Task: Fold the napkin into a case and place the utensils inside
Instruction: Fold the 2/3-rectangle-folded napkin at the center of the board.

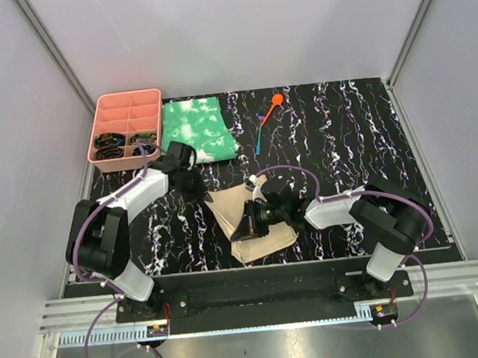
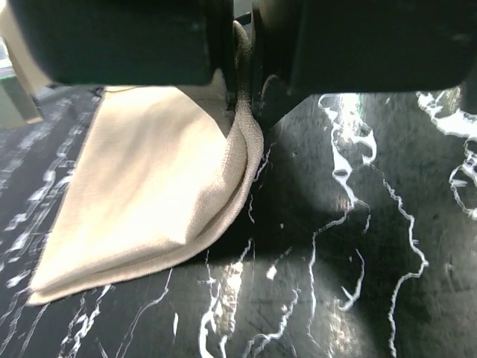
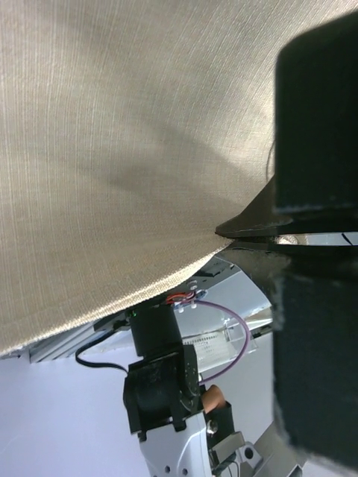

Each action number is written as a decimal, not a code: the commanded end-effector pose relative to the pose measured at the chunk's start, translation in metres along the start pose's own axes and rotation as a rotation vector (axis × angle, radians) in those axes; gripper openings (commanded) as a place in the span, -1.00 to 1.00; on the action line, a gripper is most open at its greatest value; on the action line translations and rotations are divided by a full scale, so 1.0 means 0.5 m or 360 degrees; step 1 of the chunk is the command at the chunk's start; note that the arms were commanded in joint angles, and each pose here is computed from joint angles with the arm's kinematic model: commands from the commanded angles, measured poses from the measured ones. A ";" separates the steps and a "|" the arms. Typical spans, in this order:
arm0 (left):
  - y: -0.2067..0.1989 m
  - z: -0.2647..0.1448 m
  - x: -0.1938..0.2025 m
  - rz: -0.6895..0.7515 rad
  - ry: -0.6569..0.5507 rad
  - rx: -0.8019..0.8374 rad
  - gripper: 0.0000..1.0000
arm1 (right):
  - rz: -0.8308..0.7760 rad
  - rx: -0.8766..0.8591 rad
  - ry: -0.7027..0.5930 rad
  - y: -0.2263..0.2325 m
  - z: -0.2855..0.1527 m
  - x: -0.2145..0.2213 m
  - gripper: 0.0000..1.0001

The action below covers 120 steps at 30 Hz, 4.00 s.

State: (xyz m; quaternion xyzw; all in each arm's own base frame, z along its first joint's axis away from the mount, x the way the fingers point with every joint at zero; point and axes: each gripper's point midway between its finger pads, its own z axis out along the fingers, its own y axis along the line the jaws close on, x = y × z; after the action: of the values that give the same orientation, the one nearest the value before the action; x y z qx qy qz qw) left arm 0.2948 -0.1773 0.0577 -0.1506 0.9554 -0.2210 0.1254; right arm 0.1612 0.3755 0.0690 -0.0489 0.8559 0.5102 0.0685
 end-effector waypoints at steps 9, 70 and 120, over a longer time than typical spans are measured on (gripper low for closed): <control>-0.012 -0.014 -0.091 0.0120 -0.0425 -0.0755 -1.00 | -0.0001 0.0147 0.0154 -0.068 -0.037 0.070 -1.00; -0.200 0.063 -0.074 0.0419 -0.0507 -0.0713 -1.00 | -0.0048 0.0557 0.0193 -0.162 -0.131 0.056 -1.00; -0.221 0.080 -0.019 0.0658 -0.0346 -0.0392 -1.00 | 0.0027 0.0184 0.0022 -0.133 0.004 -0.363 -0.98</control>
State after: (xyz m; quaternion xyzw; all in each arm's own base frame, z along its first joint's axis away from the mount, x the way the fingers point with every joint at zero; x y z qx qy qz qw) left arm 0.3221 -0.2609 0.0617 0.0146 0.9734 -0.0150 0.2280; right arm 0.3380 0.3393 0.0337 -0.0370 0.8958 0.4395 0.0554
